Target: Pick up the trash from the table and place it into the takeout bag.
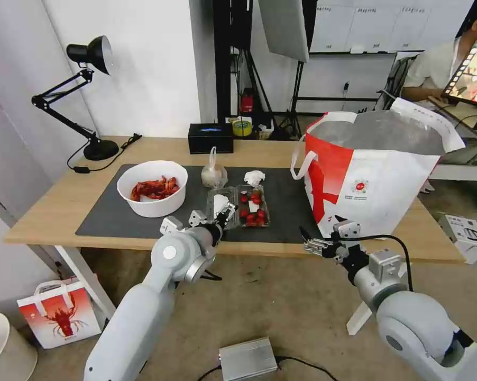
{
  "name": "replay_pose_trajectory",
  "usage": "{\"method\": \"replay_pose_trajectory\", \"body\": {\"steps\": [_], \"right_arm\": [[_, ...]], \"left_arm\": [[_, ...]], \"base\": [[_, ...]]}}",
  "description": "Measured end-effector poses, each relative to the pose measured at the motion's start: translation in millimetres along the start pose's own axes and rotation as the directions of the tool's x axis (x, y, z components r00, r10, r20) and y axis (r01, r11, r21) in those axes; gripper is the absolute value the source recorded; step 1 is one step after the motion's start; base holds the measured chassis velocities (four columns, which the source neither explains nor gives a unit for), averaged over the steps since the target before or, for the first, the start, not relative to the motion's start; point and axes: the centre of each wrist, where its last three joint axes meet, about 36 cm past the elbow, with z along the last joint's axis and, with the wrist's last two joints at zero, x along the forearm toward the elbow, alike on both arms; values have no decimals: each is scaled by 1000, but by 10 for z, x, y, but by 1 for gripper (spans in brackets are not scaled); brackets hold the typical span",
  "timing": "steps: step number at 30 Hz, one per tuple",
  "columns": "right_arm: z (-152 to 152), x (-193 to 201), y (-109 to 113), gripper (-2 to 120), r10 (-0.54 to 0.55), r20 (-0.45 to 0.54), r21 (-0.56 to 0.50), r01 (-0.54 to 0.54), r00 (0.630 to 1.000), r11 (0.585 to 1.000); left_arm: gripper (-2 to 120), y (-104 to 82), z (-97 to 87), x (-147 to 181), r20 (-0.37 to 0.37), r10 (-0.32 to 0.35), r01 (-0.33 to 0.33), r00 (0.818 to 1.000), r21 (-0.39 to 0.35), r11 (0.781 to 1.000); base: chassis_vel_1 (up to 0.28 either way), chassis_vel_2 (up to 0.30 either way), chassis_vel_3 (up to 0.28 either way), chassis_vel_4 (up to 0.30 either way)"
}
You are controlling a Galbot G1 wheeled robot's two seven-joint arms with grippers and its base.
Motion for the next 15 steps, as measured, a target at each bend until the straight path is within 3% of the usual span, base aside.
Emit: {"method": "replay_pose_trajectory", "body": {"steps": [15], "right_arm": [[-1,15,18,100,-4,2,-2,4,1000,1000]], "left_arm": [[100,-6,16,-33,14,3,-4,1000,31,1000]], "base": [[0,0,0,0]]}}
